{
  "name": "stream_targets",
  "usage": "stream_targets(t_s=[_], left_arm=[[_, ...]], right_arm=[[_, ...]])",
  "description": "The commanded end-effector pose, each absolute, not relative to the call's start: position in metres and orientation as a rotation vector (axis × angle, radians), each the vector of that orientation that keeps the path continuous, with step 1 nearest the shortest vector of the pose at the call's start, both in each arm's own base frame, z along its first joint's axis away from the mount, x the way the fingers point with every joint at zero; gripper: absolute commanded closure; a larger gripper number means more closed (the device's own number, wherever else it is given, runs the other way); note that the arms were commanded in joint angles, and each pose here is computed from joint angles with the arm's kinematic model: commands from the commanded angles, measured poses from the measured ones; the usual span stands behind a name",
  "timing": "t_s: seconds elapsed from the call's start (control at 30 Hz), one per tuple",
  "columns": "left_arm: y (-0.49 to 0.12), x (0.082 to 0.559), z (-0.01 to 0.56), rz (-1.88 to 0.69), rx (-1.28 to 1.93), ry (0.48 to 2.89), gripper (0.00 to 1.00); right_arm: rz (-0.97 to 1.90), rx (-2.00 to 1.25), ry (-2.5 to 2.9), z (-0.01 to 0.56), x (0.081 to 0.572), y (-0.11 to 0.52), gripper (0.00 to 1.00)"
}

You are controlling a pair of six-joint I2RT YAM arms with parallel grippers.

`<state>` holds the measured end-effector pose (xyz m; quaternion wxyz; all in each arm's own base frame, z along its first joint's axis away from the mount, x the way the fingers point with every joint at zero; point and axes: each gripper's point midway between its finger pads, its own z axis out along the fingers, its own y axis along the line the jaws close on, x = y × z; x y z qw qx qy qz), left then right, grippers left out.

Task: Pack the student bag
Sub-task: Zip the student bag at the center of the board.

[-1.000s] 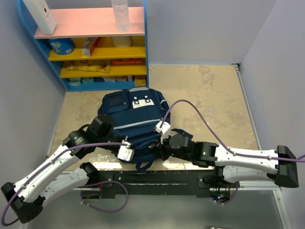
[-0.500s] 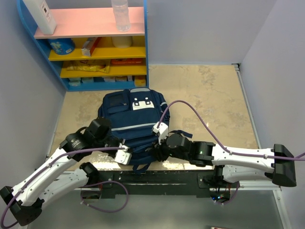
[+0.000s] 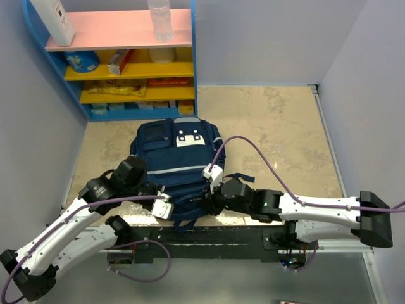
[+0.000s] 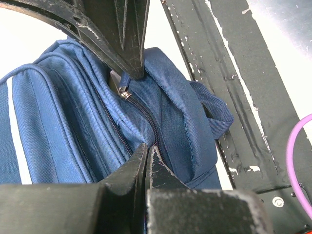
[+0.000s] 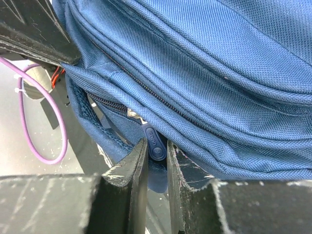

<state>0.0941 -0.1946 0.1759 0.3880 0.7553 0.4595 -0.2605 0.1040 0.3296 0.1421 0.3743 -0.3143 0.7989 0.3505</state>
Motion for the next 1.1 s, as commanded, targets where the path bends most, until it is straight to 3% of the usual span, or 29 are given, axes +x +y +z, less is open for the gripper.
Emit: stream_targets(t_s=[0.0, 0.3, 0.77, 1.07], left_arm=[[-0.209, 0.1, 0.207, -0.654, 1.855, 1.014, 1.0], [-0.206, 0.098, 0.201, -0.665, 1.851, 1.036, 1.0], [-0.204, 0.098, 0.204, -0.658, 1.854, 1.028, 1.0], [-0.198, 0.094, 0.216, -0.618, 1.882, 0.991, 1.0]], right_arm=[[0.893, -0.802, 1.955, 0.158, 0.113, 0.334, 1.0], [0.778, -0.66, 1.835, 0.197, 0.138, 0.301, 1.0], [0.539, -0.59, 2.013, 0.175, 0.149, 0.265, 1.0], [0.098, -0.376, 2.203, 0.133, 0.172, 0.231, 1.0]])
